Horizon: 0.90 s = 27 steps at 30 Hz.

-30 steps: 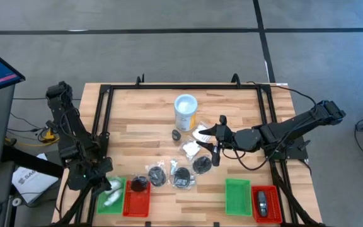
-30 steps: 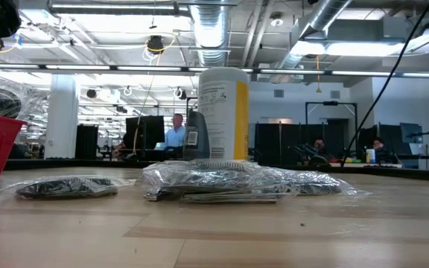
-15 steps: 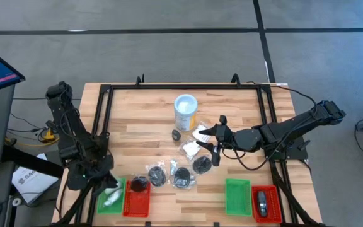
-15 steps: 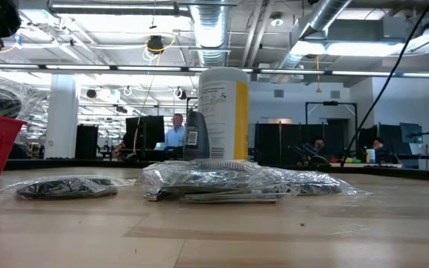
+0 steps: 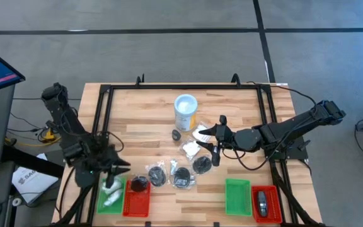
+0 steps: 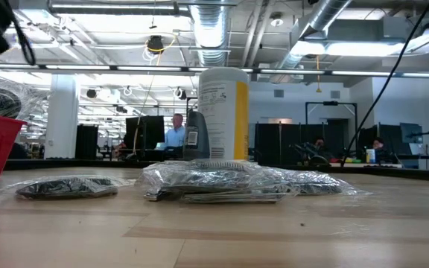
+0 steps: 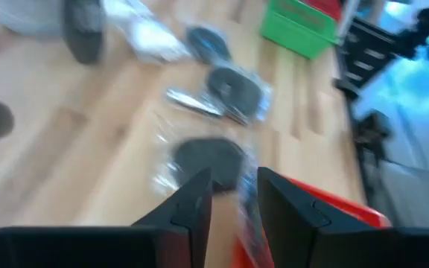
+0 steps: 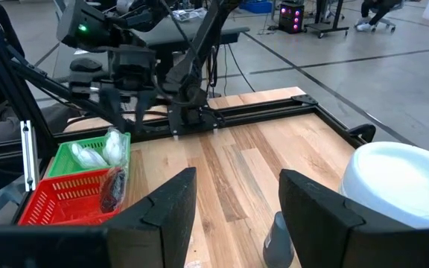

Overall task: Pick & Place Travel size toiletries
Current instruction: Put the deodorant into the right red bin

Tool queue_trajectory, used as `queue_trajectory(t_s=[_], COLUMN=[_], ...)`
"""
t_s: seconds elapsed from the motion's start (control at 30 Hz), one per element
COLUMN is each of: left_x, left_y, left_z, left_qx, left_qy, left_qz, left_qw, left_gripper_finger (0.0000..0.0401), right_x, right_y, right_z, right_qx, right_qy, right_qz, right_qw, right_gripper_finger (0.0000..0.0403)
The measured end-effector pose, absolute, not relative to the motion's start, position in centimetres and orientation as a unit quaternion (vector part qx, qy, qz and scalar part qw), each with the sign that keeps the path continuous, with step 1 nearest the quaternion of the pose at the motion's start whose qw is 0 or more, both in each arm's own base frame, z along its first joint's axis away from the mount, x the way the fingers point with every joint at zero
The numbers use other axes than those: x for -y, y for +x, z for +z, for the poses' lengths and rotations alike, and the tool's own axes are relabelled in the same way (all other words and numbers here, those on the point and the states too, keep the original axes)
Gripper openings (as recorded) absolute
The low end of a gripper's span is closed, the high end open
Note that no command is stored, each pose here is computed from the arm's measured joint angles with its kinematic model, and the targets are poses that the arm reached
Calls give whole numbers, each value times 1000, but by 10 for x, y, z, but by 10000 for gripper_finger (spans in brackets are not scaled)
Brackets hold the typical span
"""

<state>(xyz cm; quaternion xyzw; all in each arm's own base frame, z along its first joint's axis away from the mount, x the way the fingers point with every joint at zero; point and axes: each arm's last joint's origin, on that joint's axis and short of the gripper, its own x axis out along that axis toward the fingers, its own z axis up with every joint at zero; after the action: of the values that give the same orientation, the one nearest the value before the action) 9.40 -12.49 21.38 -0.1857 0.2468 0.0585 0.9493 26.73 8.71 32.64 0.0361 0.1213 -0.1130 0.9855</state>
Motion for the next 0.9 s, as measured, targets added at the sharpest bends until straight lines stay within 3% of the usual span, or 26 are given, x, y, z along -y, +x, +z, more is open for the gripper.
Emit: queue_trajectory(t_s=[0.5, 0.9], left_x=[83, 71], left_y=[137, 193], left_z=[217, 202], left_qx=[-217, -212], left_qy=[-127, -82], left_qz=[205, 242], left_qw=[946, 943], left_gripper_finger=[102, 102], right_x=[-87, -87], right_y=[267, 267], right_z=[326, 326], right_qx=[-121, -121], right_qy=[36, 36], right_qz=[-113, -113], right_qw=[986, 986], right_gripper_finger=[182, 182])
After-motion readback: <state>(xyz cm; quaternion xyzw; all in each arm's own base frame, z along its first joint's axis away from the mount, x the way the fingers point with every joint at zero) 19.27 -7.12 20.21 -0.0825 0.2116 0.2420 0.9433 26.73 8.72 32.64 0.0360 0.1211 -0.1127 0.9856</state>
